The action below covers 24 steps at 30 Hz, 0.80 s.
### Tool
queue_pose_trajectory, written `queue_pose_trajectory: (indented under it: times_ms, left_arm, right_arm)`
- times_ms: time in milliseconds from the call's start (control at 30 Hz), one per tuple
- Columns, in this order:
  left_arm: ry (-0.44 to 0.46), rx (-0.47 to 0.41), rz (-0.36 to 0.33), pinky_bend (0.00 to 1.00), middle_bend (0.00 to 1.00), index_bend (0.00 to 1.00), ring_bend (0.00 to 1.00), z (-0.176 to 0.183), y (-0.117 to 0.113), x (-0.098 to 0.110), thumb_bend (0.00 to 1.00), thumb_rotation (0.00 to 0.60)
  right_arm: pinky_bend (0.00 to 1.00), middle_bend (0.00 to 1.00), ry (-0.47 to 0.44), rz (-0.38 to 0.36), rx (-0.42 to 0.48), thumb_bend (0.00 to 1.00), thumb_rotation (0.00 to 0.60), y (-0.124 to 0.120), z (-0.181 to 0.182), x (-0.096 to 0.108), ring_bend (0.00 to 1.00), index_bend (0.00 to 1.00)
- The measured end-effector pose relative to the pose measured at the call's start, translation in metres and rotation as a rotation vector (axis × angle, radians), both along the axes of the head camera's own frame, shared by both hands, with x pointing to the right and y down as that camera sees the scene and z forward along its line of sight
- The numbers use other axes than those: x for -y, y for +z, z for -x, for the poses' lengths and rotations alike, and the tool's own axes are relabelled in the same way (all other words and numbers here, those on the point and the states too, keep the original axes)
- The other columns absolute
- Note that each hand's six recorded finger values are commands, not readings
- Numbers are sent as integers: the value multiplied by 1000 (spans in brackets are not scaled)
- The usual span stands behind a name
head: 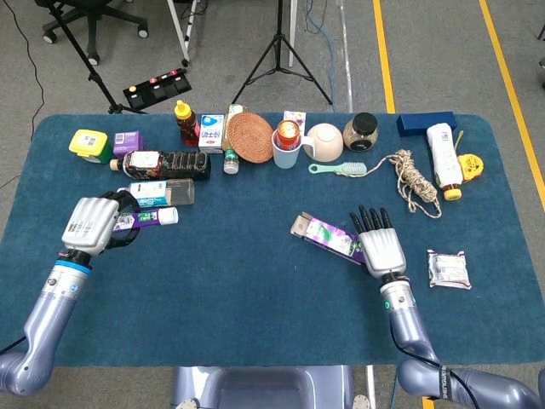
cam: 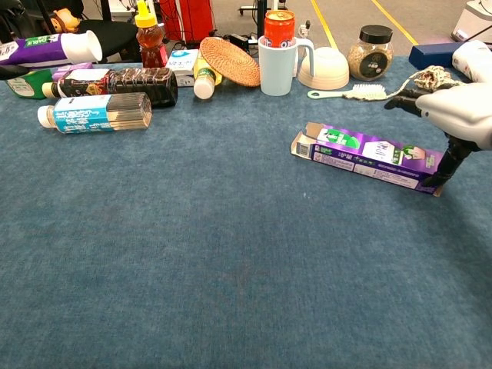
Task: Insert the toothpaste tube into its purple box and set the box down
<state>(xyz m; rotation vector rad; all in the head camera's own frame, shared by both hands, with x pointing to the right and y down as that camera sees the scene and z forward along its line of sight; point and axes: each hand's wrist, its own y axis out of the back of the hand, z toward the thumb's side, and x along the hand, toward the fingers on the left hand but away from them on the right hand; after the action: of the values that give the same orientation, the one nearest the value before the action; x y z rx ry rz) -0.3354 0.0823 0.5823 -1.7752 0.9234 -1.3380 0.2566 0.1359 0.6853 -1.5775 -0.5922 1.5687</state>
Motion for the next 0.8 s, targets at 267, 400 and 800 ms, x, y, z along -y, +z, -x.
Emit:
queue_pose_trajectory:
  times_ms: [267, 400, 800]
  left_arm:
    - [-4, 1, -9, 603, 380, 541, 362, 3, -2, 0, 336, 600]
    - [-15, 3, -11, 602, 380, 541, 362, 8, -4, 1, 335, 600]
    - [-40, 8, -13, 602, 380, 541, 362, 22, -4, 5, 335, 600]
  right_arm:
    - [199, 160, 63, 87, 26, 44, 600, 6, -10, 10, 154, 77]
    - [279, 204, 93, 99, 28, 85, 600, 10, -12, 12, 212, 104]
    - [504, 414, 115, 106, 41, 209, 600, 17, -3, 17, 427, 346]
